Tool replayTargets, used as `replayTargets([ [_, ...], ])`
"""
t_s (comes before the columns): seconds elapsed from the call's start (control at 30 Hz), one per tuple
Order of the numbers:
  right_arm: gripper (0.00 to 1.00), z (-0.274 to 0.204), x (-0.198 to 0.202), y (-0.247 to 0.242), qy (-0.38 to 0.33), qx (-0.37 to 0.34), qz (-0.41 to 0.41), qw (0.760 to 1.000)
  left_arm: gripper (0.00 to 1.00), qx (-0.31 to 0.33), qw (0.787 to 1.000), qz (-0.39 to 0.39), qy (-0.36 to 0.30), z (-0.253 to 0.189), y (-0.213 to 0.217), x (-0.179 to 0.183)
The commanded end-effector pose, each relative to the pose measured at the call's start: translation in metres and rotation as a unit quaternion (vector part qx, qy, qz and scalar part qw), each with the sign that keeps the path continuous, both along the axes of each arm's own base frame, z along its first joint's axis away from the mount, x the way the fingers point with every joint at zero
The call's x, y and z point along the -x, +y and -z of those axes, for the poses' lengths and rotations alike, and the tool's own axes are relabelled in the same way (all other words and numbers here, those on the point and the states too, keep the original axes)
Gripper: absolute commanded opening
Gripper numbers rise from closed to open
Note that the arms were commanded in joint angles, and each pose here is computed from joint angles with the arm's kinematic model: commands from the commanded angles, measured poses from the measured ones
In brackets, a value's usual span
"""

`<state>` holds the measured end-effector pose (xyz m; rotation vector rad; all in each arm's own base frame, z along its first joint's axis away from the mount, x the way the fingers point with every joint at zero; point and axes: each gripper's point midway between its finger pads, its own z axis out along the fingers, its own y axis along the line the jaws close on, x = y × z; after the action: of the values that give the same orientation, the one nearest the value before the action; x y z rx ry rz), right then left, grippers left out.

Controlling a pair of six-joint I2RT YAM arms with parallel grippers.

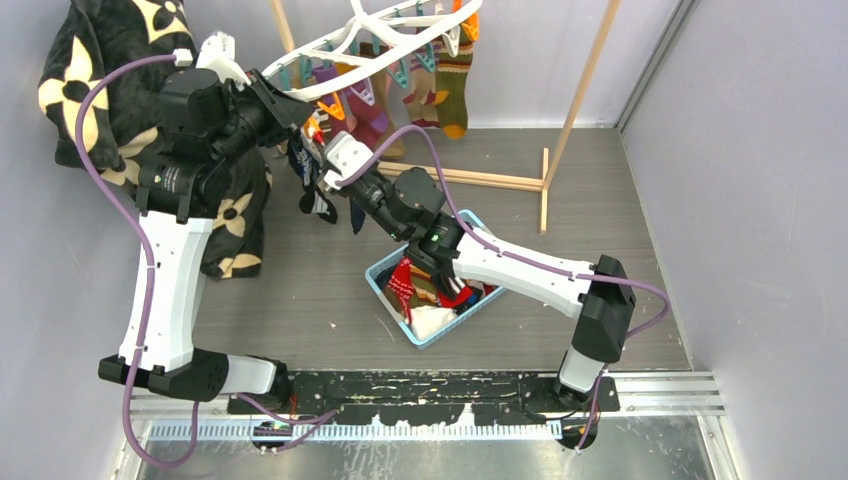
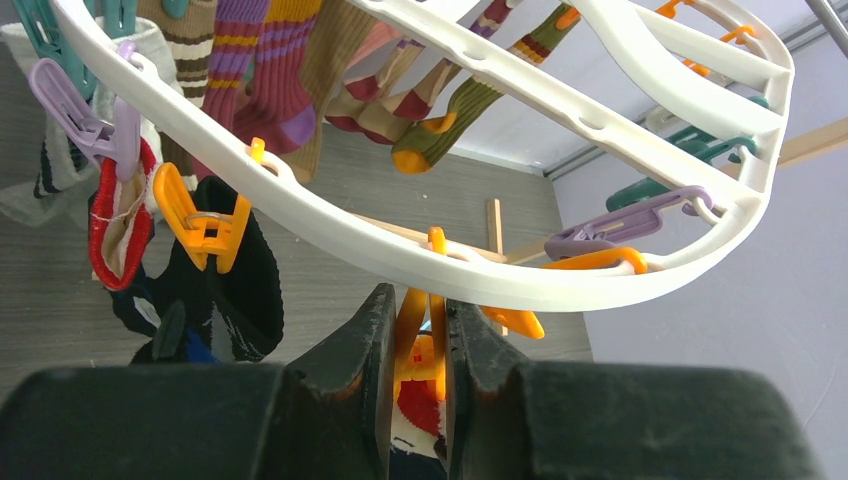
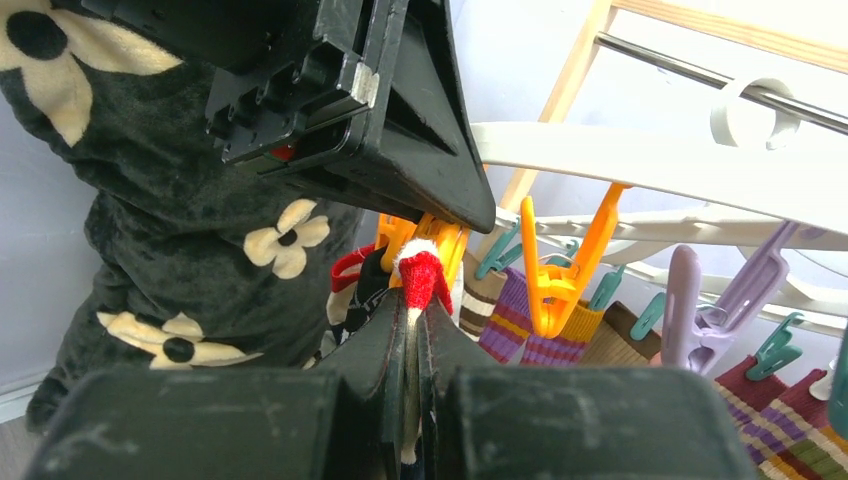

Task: Clip the socks to the hanger
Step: Clamp the sock onto the hanger.

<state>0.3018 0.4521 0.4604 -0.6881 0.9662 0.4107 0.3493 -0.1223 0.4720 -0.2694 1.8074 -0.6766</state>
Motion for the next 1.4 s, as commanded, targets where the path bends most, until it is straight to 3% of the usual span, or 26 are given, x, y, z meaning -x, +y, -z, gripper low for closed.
replayTargets([
  [0.0,0.01,-0.04,0.005,-0.008,-0.038,-0.04,0.007,0.998,0.03,-0.015,0.999,-0.032,-0.003,0.001,0.013,-0.007],
  [0.63,0.01,-0.055,0.005,-0.015,-0.053,-0.062,0.019,0.997,0.06,-0.02,0.999,-0.04,-0.01,-0.003,0.017,-0.007],
  [0.83,0.01,-0.051,0.006,-0.014,-0.047,-0.056,0.014,0.997,0.49,-0.019,0.999,-0.044,-0.015,-0.005,0.018,-0.006],
  [1.0,0.01,-0.049,0.006,-0.013,-0.042,-0.056,0.011,0.997,0.65,-0.018,0.999,-0.044,-0.015,-0.005,0.018,-0.005],
  [1.1,0.02,-0.048,0.005,-0.012,-0.033,-0.058,0.008,0.998,0.7,-0.019,0.999,-0.043,-0.017,-0.007,0.019,-0.003],
  [1.13,0.06,-0.047,0.005,-0.011,-0.028,-0.057,0.006,0.998,0.69,-0.019,0.999,-0.043,-0.017,-0.006,0.019,-0.003],
  [1.3,0.52,-0.041,0.008,-0.015,0.009,-0.07,-0.007,0.997,0.67,-0.022,0.999,-0.043,-0.02,-0.006,0.02,-0.002],
  [1.37,0.63,-0.04,0.009,-0.023,0.03,-0.083,-0.015,0.996,0.64,-0.023,0.999,-0.043,-0.02,-0.005,0.02,-0.001],
])
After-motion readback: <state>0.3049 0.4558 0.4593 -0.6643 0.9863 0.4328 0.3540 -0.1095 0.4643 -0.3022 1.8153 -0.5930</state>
